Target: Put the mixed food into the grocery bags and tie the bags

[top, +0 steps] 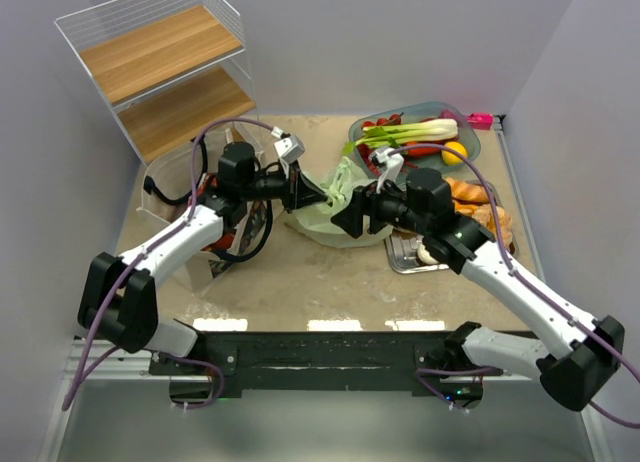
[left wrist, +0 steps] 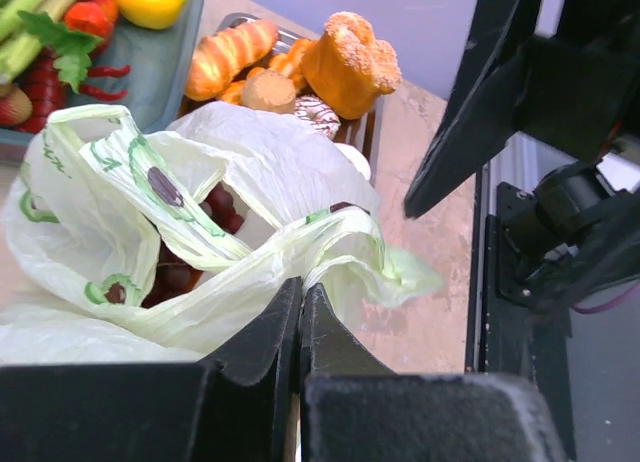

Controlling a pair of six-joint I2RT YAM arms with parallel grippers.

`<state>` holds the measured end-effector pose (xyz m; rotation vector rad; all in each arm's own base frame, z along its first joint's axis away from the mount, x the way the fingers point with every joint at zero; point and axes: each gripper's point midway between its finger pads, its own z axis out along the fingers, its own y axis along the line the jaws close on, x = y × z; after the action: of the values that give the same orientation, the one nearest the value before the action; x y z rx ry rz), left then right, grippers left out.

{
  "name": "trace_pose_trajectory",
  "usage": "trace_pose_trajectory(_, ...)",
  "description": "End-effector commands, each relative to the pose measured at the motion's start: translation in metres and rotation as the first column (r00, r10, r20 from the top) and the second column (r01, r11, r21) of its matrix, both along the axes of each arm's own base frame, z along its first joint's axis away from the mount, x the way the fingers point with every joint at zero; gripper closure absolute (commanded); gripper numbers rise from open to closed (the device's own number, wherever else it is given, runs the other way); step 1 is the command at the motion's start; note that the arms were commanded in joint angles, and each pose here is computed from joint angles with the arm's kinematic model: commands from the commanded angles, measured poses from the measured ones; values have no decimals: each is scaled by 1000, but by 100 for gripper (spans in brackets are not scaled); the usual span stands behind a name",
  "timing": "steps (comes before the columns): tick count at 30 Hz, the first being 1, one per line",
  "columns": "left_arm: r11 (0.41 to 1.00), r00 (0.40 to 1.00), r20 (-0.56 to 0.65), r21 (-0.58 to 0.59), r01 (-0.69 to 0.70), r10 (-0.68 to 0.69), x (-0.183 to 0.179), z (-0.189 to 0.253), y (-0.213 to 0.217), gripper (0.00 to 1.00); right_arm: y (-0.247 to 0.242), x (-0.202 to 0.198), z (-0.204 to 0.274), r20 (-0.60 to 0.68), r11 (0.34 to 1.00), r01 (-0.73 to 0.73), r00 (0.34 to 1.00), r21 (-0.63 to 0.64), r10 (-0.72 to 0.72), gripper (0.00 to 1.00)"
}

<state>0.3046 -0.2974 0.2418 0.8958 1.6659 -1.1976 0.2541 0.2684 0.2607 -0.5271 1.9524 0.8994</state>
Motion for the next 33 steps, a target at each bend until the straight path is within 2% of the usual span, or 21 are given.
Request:
trace_pose_trajectory(1,999,986,160,-15,-42,44,-4,27,-1,100,-15,-1,38,-84,982,155,986,103,-147,28)
trace_pose_trajectory(2,998,982,178,-6,-60,60,-4,26,-2,100,-16,-2,40,-163,968,214,968,130,-192,29)
trace_pose_trajectory(5,996,974,213,10,-86,82,-8,26,-5,100,-8,-4,41,-296,938,270,934,216,-201,29)
trace_pose_trajectory(8,993,965,242,17,-113,105,-11,27,-6,100,0,-4,46,-367,891,308,913,333,-178,27)
trace_pose_trajectory(11,991,959,256,16,-134,125,-12,28,-6,100,-2,1,37,-414,861,373,884,346,-216,26)
trace_pose_trajectory(15,988,953,269,17,-153,143,-13,29,-6,100,-2,0,33,-459,833,403,863,379,-209,19)
trace_pose_trajectory(25,988,954,263,8,-151,144,-22,28,-12,100,-2,12,17,-527,751,489,820,443,-223,17)
trace_pose_trajectory(33,990,964,225,-35,-134,139,-35,32,-16,100,8,26,3,-559,722,514,801,463,-212,16)
